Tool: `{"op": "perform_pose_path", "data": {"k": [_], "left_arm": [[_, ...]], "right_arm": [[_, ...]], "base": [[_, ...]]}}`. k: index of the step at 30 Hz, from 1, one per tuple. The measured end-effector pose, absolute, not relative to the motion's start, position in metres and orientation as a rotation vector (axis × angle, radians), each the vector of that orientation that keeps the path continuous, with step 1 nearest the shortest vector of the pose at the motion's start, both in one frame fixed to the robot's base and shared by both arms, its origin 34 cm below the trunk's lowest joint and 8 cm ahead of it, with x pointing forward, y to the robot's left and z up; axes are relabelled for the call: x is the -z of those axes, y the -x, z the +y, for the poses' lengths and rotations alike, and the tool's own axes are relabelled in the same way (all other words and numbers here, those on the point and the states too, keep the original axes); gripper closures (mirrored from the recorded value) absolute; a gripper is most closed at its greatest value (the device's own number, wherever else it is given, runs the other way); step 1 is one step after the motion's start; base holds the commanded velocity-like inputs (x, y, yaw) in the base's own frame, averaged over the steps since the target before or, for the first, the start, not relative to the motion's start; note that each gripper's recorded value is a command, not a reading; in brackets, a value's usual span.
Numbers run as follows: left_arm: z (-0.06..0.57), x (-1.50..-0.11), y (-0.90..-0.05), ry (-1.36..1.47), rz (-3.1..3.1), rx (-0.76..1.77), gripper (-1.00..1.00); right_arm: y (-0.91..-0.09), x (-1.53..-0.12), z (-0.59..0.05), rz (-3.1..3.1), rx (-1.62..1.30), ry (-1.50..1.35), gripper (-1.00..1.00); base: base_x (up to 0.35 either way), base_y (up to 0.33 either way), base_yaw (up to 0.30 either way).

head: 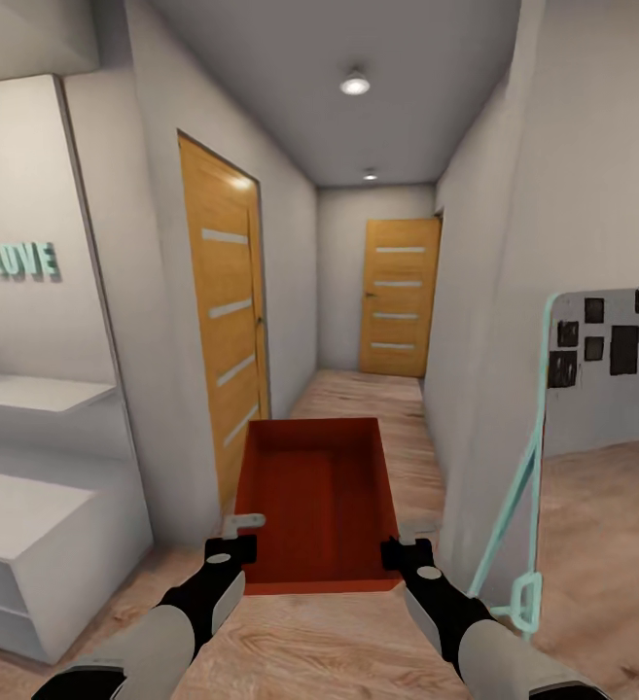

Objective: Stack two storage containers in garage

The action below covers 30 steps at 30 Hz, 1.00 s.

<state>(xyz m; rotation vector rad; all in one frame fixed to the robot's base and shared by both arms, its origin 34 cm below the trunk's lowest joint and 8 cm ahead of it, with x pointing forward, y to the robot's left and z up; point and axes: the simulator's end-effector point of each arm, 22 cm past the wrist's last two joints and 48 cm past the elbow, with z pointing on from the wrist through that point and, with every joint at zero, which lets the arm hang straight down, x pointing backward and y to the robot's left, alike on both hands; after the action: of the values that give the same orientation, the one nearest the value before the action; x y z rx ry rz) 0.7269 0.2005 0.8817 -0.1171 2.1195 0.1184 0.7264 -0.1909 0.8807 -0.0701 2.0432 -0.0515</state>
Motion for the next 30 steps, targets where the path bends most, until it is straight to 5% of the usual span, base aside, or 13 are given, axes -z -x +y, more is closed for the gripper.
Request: {"op": "perform_pose_path", "data": {"k": [13, 30], "left_arm": [[0.2004, -0.8816, -0.7268, 0.117, 2.119, -0.118, 1.0], [0.201, -0.882, -0.7271, 0.115, 2.121, -0.12, 1.0]], "right_arm": [[-0.7264, -0.8807, -0.1911, 2.043, 0.052, 0.071, 1.0], [-0.7262, -0.8805, -0.1906, 2.044, 0.051, 0.069, 1.0]], "base": [[0.303, 0.221, -0.021], [0.305, 0.194, -0.269]]}}
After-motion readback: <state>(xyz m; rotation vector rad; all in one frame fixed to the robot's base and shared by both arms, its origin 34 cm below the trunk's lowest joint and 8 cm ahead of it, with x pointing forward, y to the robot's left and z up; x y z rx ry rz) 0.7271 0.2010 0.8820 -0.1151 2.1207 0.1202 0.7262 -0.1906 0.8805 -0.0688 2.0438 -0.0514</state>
